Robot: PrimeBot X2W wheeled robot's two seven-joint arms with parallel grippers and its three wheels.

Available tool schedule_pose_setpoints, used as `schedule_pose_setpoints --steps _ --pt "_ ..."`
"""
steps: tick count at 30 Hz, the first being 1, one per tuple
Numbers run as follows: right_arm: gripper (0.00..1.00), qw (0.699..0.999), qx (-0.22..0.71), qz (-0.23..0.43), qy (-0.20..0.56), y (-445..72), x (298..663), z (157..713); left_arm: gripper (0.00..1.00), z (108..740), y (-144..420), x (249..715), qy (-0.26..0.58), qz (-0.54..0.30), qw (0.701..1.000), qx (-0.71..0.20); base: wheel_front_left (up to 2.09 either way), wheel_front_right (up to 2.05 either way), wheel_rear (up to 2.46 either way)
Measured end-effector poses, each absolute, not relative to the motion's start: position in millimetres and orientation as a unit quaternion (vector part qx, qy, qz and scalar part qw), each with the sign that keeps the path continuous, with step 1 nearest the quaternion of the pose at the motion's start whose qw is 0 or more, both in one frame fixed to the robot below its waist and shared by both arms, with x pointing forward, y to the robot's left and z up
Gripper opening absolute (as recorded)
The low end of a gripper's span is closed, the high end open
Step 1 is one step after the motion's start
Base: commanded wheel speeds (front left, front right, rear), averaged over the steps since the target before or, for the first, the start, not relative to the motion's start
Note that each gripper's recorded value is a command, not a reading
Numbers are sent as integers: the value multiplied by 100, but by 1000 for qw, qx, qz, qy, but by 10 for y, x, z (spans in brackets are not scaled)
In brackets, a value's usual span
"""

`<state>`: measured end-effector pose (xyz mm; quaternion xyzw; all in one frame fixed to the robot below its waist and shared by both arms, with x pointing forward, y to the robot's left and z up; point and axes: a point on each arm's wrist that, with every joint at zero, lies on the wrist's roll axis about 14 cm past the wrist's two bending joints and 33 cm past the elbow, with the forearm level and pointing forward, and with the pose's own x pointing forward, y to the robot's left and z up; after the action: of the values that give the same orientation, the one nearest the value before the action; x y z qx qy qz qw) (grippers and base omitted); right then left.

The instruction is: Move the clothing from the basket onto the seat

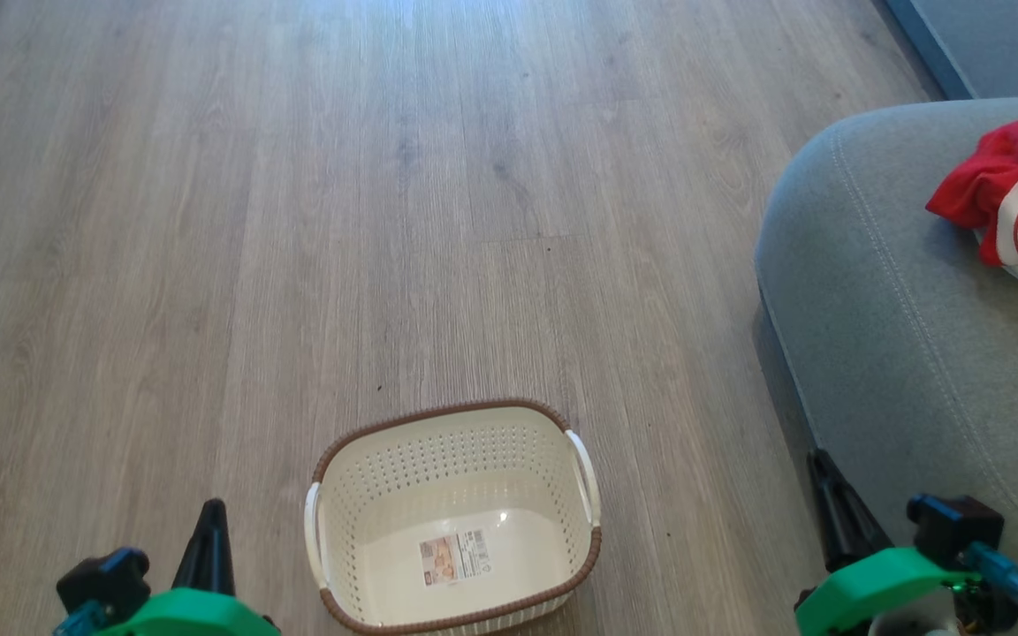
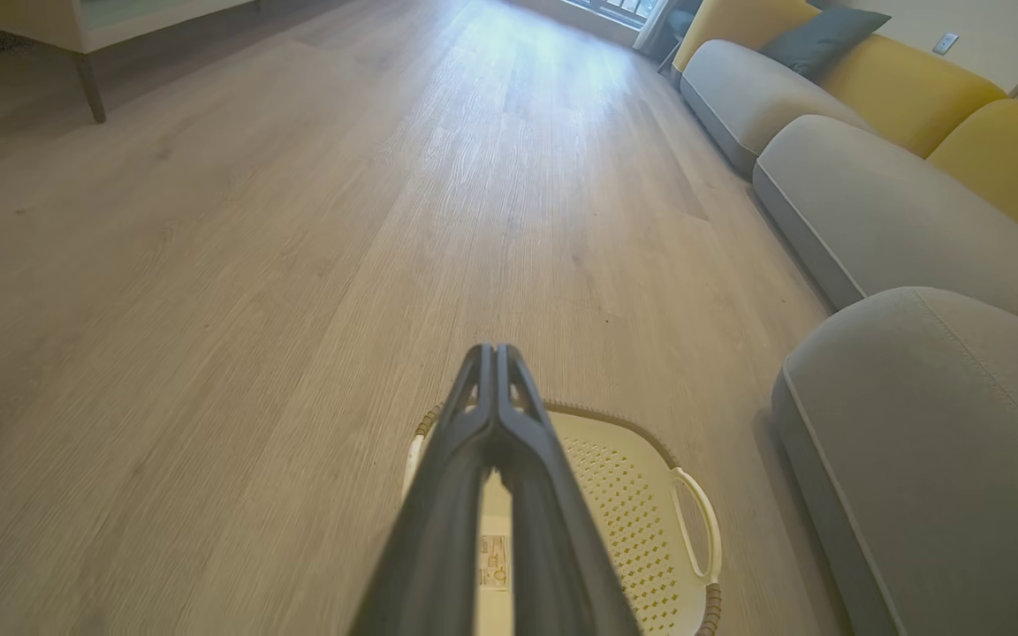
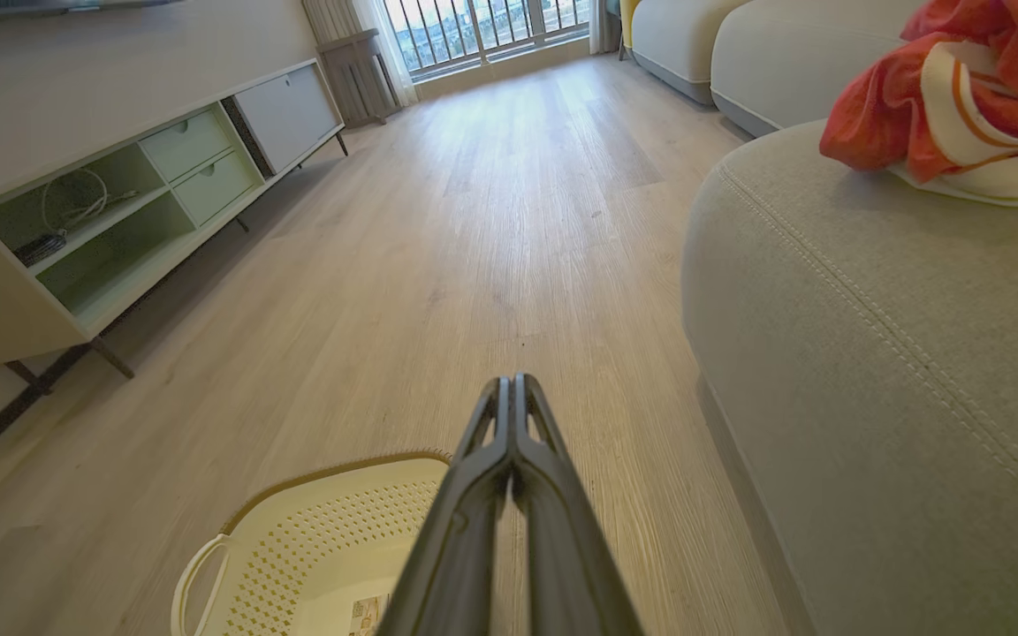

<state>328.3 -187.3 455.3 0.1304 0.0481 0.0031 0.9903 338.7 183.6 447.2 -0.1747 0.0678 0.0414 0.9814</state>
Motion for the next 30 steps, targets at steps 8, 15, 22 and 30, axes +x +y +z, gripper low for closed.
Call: schedule_pose_setpoints --steps 8,15,22,30 --pt "0 982 182 -12 51 -1922 3322 4558 0 4432 1851 3384 80 49 970 -222 0 0 0" --pt "0 975 215 -20 53 -1947 3337 4552 0 4450 1857 3418 79 52 962 -254 0 0 0" --pt "0 965 255 -29 58 -1968 3346 4533 0 4443 1879 3428 82 58 951 -291 0 0 0" --pt "0 952 300 -38 54 -2000 3397 4561 0 4441 1889 3450 86 62 937 -333 0 0 0"
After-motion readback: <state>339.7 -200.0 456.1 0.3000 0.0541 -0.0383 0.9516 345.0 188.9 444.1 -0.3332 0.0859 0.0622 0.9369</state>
